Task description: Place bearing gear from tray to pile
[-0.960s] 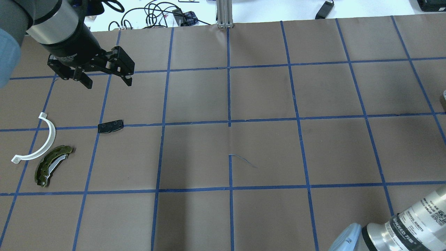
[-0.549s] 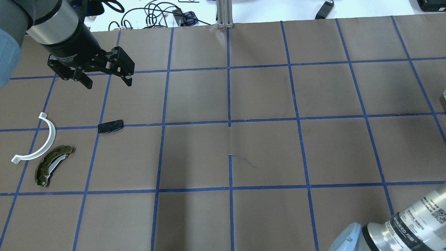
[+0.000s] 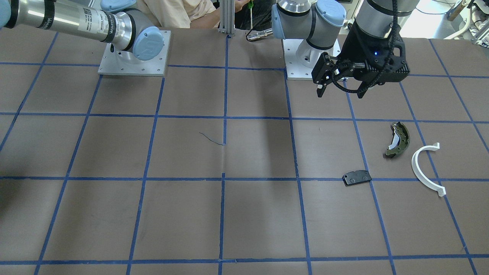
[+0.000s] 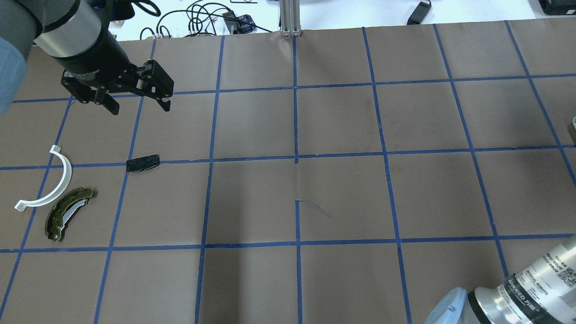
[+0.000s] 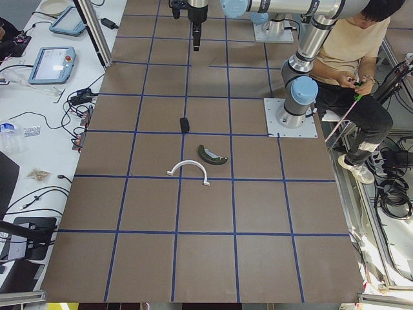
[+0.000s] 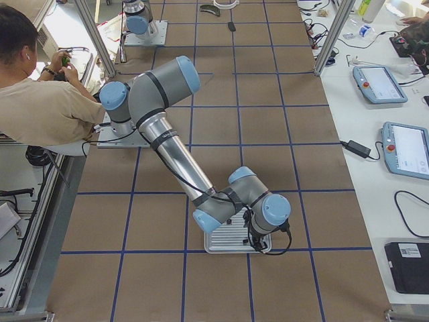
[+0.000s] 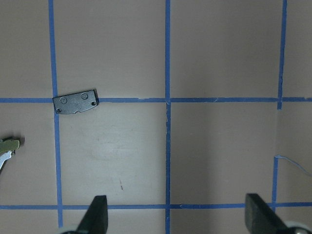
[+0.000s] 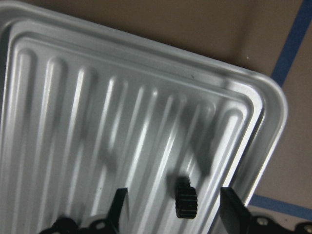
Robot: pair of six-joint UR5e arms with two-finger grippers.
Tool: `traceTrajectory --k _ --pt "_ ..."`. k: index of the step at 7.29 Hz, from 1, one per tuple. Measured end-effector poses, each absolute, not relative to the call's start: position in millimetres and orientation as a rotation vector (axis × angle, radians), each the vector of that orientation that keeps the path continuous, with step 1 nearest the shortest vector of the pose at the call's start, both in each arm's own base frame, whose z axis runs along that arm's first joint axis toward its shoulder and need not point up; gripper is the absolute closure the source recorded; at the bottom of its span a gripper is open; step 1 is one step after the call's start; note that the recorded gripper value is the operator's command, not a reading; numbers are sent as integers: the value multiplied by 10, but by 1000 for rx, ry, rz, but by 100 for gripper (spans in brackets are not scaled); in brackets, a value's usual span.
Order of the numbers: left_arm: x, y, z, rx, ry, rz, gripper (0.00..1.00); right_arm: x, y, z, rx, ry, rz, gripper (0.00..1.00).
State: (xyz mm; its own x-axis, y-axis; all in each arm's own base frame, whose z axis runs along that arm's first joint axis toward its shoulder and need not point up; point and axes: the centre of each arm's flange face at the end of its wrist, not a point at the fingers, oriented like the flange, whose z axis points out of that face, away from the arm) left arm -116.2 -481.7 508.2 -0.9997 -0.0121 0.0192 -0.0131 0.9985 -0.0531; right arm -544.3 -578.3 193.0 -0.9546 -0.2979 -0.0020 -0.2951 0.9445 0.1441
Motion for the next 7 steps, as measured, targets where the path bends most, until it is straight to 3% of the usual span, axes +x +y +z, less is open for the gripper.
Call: traceTrajectory --k 3,5,7 --pt "-1162 -4817 5082 20 -3121 83 0 -5465 -5748 1876 477 -3059 -285 34" --pt "-1162 -4817 5082 20 -3121 83 0 -5464 -5739 1854 475 -3059 -296 45" --pt "-1162 -4817 5082 20 -3121 83 0 -5464 -5739 1845 465 -3061 -297 79"
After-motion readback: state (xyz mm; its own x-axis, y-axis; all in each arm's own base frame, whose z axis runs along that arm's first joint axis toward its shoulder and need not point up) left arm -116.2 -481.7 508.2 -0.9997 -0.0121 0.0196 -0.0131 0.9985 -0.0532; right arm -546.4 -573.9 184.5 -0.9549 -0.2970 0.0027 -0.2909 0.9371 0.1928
